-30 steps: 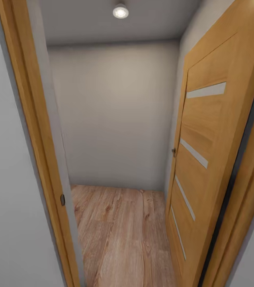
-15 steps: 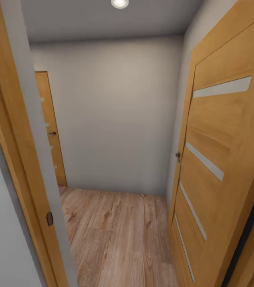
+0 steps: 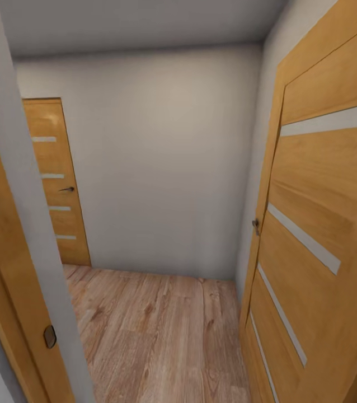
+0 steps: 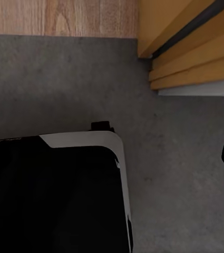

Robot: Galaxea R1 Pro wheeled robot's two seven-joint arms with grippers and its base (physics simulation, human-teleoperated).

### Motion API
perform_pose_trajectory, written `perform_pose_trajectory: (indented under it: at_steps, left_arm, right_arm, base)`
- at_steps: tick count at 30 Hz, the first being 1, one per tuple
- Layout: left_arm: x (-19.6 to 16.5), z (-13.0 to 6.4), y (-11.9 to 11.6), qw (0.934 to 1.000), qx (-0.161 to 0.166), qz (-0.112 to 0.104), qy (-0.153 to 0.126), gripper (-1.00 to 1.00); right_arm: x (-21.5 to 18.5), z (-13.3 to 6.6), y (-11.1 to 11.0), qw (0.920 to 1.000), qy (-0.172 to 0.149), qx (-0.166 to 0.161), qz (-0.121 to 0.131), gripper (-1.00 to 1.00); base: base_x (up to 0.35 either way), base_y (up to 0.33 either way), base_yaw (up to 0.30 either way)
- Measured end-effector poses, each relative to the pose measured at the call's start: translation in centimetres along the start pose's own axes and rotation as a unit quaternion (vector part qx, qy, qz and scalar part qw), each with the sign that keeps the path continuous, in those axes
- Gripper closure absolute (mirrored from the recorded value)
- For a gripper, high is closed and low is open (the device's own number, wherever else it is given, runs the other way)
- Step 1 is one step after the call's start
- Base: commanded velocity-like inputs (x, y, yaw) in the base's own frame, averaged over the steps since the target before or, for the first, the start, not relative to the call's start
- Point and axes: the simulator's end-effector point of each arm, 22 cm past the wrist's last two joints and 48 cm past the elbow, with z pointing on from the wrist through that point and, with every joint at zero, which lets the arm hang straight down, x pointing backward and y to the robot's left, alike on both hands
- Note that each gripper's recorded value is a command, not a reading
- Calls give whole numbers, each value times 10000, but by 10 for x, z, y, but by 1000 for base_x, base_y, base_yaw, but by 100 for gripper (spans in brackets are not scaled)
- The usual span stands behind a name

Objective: Move the two storage containers from the living room to the garage. In the garage, place one container on the floor and stack the other container on top of it (either order is fine).

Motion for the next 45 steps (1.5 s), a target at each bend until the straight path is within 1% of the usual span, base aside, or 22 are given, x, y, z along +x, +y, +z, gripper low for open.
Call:
perform_pose_trajectory:
  at_steps: [16,36,45]
  left_arm:
    - [-1,0,-1,10000,4,2,-30,-100]
    - [-2,0,1,10000,-3,-13,-35,-100]
    - [-2,0,-1,10000,2,-15,-43,-100]
  right_arm:
    - [0,0,0,10000,0,-1,0,-100]
    - [0,0,0,10000,6,-1,1,-100]
    - [0,0,0,10000,8,-1,0,-100]
  base:
    - [14,0,0]
    - [296,0,0]
    - [62,0,0]
